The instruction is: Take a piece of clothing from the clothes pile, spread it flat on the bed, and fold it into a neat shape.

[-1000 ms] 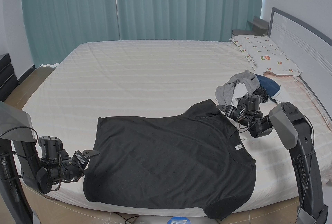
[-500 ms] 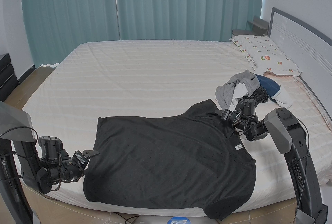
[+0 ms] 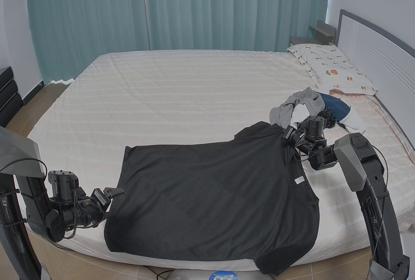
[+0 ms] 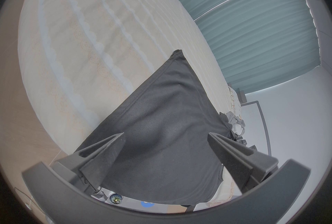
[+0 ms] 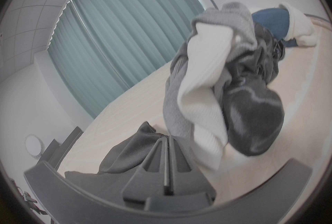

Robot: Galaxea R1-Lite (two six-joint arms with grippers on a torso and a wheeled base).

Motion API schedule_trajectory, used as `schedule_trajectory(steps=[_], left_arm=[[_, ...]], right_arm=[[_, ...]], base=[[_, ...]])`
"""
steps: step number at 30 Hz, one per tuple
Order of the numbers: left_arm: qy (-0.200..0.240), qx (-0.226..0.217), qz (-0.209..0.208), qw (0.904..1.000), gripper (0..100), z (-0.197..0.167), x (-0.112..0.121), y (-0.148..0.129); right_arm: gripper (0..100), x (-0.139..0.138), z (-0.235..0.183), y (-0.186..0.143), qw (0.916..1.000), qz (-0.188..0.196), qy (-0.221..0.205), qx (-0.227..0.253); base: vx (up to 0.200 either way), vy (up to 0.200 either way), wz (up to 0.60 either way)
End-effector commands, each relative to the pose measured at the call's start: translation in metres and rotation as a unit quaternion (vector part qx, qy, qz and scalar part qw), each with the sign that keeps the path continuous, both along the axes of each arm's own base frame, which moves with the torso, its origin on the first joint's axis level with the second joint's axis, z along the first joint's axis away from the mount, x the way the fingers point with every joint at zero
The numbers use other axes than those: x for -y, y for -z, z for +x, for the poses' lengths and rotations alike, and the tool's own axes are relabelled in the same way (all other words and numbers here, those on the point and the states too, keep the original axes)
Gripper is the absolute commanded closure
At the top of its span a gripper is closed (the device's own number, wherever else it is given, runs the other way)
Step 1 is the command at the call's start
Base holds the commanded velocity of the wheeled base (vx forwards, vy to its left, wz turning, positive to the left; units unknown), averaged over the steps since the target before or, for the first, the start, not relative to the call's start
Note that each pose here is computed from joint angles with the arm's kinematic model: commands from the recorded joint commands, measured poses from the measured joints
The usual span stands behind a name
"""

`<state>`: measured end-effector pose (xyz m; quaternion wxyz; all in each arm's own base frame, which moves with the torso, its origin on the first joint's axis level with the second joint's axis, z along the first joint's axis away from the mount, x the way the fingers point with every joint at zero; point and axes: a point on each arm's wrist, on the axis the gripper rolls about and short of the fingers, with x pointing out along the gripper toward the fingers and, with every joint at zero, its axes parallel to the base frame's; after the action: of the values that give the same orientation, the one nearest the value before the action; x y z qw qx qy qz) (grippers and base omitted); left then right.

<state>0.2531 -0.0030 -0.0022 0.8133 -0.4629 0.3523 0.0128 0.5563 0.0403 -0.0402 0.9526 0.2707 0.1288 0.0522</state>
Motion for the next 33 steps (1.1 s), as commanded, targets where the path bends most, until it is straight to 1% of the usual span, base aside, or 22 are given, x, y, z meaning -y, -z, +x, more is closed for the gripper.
schedule_trajectory(steps=[1, 4, 12, 13, 14, 16, 17, 20, 23, 25, 30, 33], left_arm=[[0.0, 0.0, 0.0, 1.0, 0, 0.0, 0.0, 0.0], [0.0, 0.0, 0.0, 1.0, 0, 0.0, 0.0, 0.0], [0.0, 0.0, 0.0, 1.0, 0, 0.0, 0.0, 0.0], [0.0, 0.001, 0.0, 1.0, 0, 0.0, 0.0, 0.0], [0.0, 0.0, 0.0, 1.0, 0, 0.0, 0.0, 0.0], [0.0, 0.0, 0.0, 1.0, 0, 0.0, 0.0, 0.0], [0.0, 0.0, 0.0, 1.0, 0, 0.0, 0.0, 0.0], [0.0, 0.0, 0.0, 1.0, 0, 0.0, 0.0, 0.0], [0.001, -0.002, 0.0, 1.0, 0, -0.002, 0.0, 0.0], [0.004, -0.002, 0.001, 1.0, 0, -0.003, 0.0, 0.0], [0.008, 0.005, -0.002, 1.0, 0, -0.008, 0.0, -0.001], [0.012, 0.005, -0.004, 0.9999, 0, -0.015, 0.001, -0.001]], right_arm=[[100, 0.006, 0.001, 0.006, 1.0, -0.001, 0.008, 0.0], [100, 0.005, 0.0, 0.016, 0.9999, -0.003, 0.007, -0.007], [100, -0.003, -0.001, 0.019, 0.9999, -0.005, 0.0, -0.011], [0, -0.005, 0.0, 0.017, 1.0, -0.005, -0.001, -0.006], [0, -0.006, 0.0, 0.016, 1.0, -0.005, -0.002, -0.005], [0, -0.009, -0.001, 0.001, 0.9999, -0.005, 0.0, 0.013], [0, -0.009, -0.004, -0.007, 0.9999, -0.007, 0.001, 0.013], [0, -0.008, -0.023, -0.022, 0.9998, -0.011, -0.013, -0.005], [0, -0.004, -0.049, -0.032, 0.9988, -0.006, -0.042, -0.024], [0, -0.002, -0.058, -0.035, 0.9987, -0.007, -0.043, -0.027], [0, 0.005, -0.112, -0.054, 0.9984, 0.001, -0.043, -0.037], [0, 0.003, -0.152, -0.07, 0.9979, 0.009, -0.046, -0.045]], base=[[0.0, 0.0, 0.0], [0.0, 0.0, 0.0], [0.0, 0.0, 0.0], [0.0, 0.0, 0.0], [0.0, 0.0, 0.0], [0.0, 0.0, 0.0], [0.0, 0.0, 0.0], [0.0, 0.0, 0.0], [0.0, 0.0, 0.0], [0.0, 0.0, 0.0], [0.0, 0.0, 0.0], [0.0, 0.0, 0.0]])
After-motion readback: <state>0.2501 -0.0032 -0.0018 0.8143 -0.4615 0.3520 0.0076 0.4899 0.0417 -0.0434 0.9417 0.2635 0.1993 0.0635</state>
